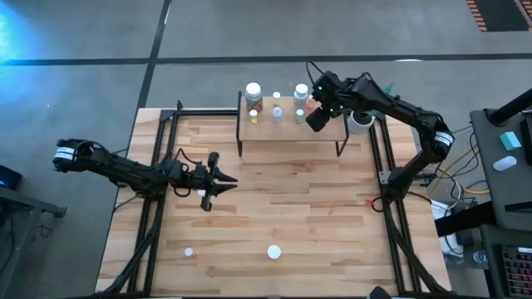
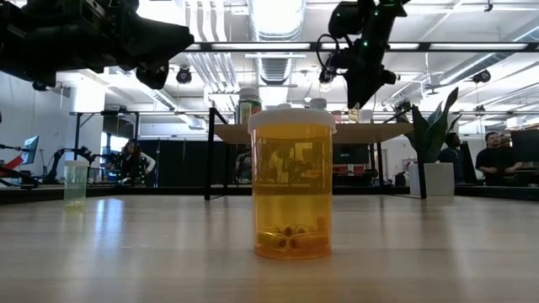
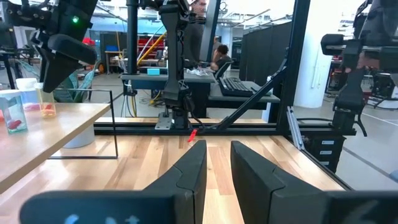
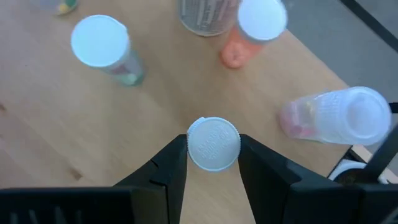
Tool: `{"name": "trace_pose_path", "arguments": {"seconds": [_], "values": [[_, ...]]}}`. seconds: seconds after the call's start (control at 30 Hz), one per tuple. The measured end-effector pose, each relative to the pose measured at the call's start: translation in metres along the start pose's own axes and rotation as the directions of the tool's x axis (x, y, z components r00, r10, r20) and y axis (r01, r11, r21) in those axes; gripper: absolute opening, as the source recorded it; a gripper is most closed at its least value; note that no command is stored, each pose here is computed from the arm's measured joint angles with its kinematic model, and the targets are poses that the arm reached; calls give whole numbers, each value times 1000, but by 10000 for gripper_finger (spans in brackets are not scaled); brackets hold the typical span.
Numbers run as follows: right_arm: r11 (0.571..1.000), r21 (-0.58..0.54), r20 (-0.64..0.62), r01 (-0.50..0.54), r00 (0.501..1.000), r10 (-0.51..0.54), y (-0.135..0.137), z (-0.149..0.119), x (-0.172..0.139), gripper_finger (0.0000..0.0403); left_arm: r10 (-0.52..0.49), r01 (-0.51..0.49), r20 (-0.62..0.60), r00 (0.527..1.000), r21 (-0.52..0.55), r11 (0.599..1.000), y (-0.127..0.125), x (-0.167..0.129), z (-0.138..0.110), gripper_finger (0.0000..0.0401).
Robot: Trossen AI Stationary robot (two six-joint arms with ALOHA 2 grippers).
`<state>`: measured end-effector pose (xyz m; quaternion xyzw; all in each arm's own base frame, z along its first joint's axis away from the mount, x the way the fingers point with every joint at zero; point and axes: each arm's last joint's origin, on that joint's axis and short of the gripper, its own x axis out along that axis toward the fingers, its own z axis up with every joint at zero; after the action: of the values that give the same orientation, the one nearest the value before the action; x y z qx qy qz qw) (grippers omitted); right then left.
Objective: Pick and place medicine bottles onto shelf by color
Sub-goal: Put the top pink pill bottle on the shelf, then put the orange pill bottle on the shelf
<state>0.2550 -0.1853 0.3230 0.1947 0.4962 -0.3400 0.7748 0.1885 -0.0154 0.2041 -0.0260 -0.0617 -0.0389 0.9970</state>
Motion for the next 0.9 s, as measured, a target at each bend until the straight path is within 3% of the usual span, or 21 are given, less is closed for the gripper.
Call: {"name": "trace_pose_path", "arguments": {"seconds": [0.3,0.9], "values": [[1000,4,-7,-6,1000,6,0,1,3,136,0,0,-2,1000,0,1000,0,0,0,54],[998,-35,43,48,998,-46,-2,3,-8,270,0,0,-4,1000,0,1000,0,0,0,54]]}}
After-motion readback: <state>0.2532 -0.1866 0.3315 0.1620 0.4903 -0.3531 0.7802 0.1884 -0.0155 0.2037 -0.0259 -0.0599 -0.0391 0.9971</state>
